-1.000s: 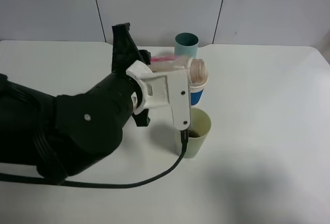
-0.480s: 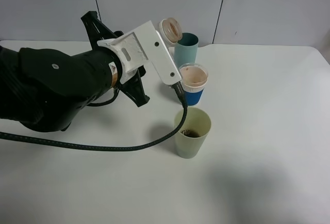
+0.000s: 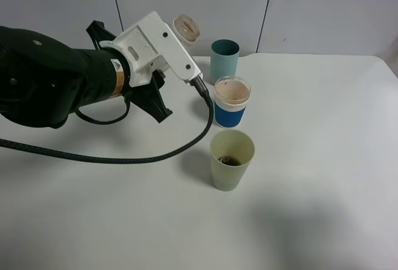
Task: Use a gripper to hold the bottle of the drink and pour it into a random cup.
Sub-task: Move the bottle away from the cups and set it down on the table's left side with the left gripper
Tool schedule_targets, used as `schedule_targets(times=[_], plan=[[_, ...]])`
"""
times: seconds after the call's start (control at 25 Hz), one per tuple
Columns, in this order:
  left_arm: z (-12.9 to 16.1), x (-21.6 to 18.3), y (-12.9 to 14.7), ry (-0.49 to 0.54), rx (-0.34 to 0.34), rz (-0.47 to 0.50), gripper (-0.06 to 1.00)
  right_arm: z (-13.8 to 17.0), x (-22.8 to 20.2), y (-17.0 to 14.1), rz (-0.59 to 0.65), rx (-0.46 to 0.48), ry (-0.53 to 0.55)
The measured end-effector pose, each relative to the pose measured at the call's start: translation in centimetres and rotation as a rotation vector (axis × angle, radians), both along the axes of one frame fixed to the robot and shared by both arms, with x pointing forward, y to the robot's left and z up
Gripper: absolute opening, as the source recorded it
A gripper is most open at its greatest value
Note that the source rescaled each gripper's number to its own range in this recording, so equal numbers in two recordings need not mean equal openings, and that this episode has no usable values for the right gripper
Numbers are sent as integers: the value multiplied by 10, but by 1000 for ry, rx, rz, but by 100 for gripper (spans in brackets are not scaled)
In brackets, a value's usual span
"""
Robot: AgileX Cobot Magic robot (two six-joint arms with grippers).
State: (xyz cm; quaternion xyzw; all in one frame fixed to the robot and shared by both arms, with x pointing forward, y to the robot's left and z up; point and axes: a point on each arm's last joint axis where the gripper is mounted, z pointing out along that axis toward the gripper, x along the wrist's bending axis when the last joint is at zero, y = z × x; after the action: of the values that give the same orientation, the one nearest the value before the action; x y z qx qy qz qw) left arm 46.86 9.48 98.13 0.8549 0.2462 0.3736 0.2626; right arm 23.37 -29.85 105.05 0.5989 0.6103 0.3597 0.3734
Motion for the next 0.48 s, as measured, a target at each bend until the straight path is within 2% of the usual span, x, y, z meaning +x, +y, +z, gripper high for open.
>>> schedule_targets(times=[0.2,0.32,0.48], plan=[[8,8,16,51,-61,15,5,0,0,0,0,0,0],[8,10,20,85,-72,-22,5,0,0,0,0,0,0],[7,14,23,129,-121,-98,5,0,0,0,0,0,0]])
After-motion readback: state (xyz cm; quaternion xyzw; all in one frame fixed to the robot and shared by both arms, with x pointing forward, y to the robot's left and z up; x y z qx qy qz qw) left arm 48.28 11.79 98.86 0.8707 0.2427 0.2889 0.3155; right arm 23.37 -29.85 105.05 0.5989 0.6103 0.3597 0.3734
